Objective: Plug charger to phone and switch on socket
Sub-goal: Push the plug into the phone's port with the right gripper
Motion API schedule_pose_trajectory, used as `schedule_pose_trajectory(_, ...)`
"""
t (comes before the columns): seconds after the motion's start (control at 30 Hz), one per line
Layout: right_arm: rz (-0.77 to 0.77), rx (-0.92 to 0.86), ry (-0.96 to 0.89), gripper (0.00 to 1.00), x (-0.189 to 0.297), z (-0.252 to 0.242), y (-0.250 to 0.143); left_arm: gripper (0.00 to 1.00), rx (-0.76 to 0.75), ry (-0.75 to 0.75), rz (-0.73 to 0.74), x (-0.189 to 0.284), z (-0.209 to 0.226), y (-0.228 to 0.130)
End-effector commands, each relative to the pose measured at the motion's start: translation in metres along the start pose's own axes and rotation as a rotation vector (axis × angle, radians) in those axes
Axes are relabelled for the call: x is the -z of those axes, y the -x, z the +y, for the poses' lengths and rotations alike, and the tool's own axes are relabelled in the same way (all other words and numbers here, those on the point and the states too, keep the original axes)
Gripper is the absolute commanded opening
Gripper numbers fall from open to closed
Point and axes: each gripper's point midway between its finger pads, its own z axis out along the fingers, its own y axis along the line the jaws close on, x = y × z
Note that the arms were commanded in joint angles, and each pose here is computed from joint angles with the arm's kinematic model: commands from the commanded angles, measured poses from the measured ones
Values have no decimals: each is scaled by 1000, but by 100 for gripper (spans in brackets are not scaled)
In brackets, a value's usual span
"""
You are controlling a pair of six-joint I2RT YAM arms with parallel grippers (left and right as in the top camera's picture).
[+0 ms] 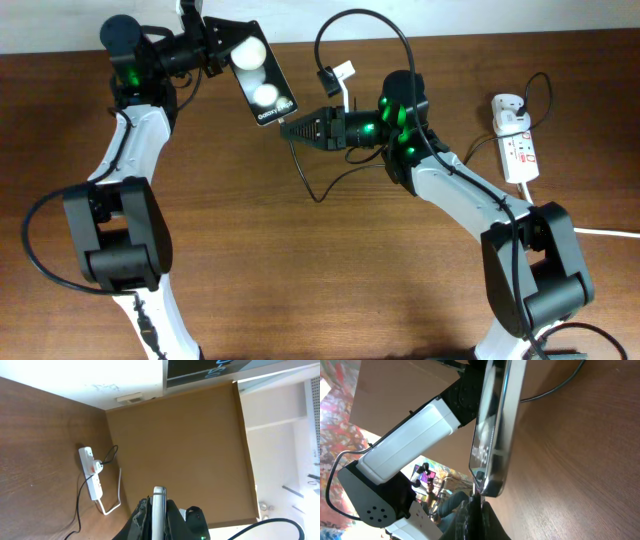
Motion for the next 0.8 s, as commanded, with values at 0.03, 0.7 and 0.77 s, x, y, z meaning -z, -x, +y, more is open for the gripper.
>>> schedule_pose_trajectory(0.03, -5, 45, 12, 4, -2, 12, 4, 0, 16, -8, 11, -1, -10, -1)
schedule_pose_trajectory(0.7, -11, 21, 7, 4, -2, 11, 5, 0, 17, -12, 24, -9, -10, -5)
schedule_pose_trajectory(0.77, -11, 15, 7, 4, -2, 11, 5, 0, 17, -12, 25, -9, -10, -5)
